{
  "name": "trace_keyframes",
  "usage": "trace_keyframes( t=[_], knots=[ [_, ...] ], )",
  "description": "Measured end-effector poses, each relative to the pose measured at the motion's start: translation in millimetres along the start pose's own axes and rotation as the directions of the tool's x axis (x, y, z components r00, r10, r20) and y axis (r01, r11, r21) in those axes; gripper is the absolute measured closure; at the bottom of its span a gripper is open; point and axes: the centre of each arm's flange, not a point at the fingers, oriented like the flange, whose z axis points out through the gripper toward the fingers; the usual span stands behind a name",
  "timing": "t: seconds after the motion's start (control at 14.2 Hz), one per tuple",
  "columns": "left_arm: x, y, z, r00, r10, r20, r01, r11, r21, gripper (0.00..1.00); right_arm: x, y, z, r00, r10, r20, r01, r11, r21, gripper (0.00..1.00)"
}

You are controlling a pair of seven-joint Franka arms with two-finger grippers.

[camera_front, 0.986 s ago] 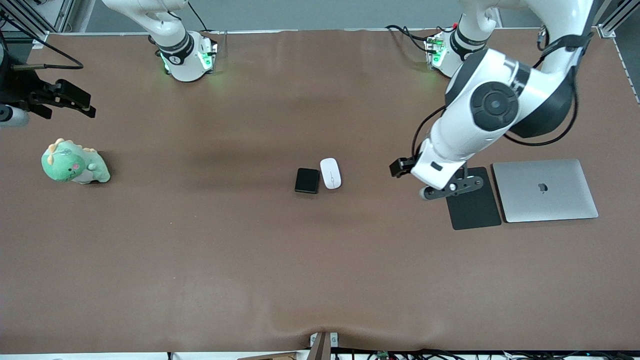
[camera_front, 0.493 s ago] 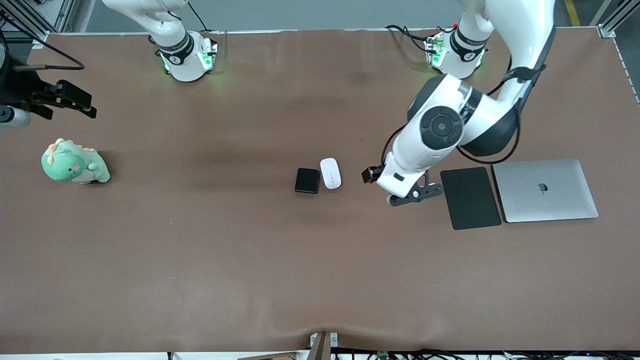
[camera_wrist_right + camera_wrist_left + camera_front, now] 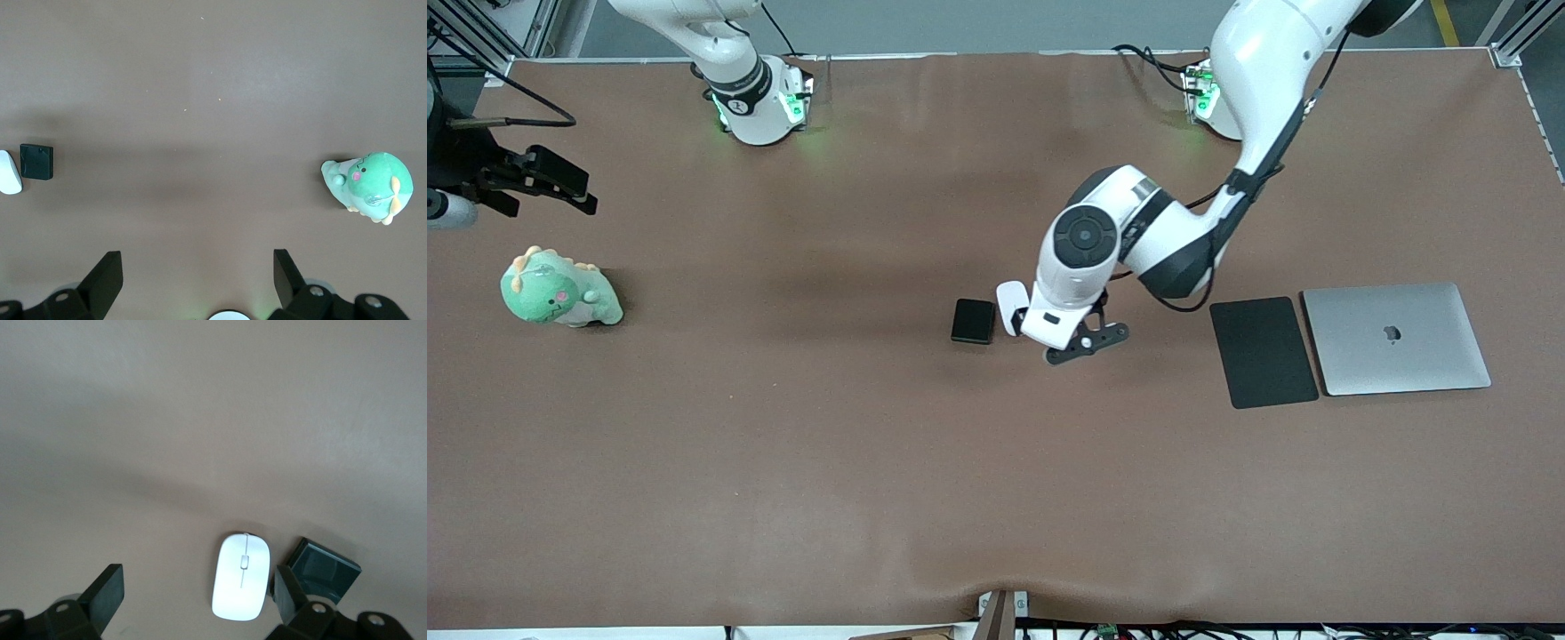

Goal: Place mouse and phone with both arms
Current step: 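Lower the left gripper onto the white mouse and close it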

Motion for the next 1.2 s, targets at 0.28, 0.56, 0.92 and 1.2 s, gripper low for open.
trace_keyframes(
  t=[0.28,0.56,0.92,1.2],
  knots=[
    [-17.1,10.6,32.1,0.999,-0.026,0.025,0.026,0.999,0.027,0.00,6.3,-0.5,3.8,1.000,-0.001,-0.010,0.001,1.000,0.002,0.00],
    [-20.6,16.4,48.0,0.998,-0.057,0.027,0.057,0.998,0.003,0.00,15.4,-3.2,13.6,1.000,-0.005,-0.006,0.005,1.000,0.005,0.00],
    [-29.2,26.8,70.5,0.997,-0.069,0.029,0.070,0.997,-0.035,0.00,21.0,-9.0,22.6,1.000,-0.015,0.010,0.015,1.000,0.006,0.00],
    [-34.7,27.9,97.3,0.999,-0.038,-0.005,0.038,0.999,-0.002,0.00,23.5,2.2,26.1,1.000,0.005,0.019,-0.005,1.000,0.004,0.00]
  ],
)
